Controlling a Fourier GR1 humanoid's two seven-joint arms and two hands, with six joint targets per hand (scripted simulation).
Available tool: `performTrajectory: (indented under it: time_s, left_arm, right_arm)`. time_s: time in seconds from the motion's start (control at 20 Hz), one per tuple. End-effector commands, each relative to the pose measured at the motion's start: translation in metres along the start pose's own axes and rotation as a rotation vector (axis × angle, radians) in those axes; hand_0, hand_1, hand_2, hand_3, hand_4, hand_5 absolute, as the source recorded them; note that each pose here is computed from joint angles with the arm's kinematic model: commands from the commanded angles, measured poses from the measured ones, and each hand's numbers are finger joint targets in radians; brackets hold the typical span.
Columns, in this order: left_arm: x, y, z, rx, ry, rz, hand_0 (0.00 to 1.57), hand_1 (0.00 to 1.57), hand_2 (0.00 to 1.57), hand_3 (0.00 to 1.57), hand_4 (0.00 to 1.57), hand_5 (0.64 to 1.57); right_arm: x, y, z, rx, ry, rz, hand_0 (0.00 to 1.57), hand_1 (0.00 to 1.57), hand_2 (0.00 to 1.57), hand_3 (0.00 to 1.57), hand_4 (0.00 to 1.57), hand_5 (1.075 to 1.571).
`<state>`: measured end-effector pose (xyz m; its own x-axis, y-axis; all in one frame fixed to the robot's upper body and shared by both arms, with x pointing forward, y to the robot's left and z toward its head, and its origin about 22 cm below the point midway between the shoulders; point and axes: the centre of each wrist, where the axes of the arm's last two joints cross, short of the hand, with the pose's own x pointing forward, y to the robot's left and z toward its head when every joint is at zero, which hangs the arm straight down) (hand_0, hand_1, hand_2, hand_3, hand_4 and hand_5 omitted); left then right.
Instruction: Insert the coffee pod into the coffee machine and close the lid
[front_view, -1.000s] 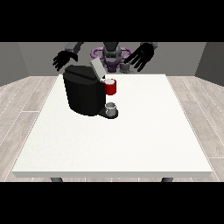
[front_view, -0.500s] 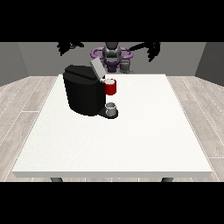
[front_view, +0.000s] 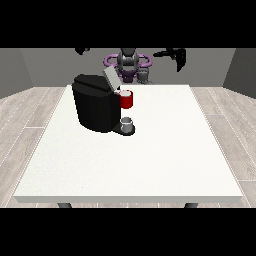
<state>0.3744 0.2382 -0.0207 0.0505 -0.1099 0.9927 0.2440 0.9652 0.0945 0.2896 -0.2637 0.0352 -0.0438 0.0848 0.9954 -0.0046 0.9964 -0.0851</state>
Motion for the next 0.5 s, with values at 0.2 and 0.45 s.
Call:
performTrajectory:
  time_s: [0.2, 0.45]
  left_arm:
    - [-0.002, -0.022, 0.012, -0.005, -0.042, 0.101, 0.00, 0.00, 0.00, 0.00, 0.00, 1.571]
    - [-0.003, -0.006, 0.035, -0.003, -0.096, 0.088, 0.00, 0.00, 0.00, 0.00, 0.22, 1.571]
  right_arm:
    - [0.014, 0.004, -0.023, 0.063, -0.031, 0.055, 0.00, 0.00, 0.00, 0.00, 0.16, 1.571]
    - [0.015, 0.017, -0.028, 0.075, -0.032, 0.045, 0.00, 0.00, 0.00, 0.00, 0.00, 1.571]
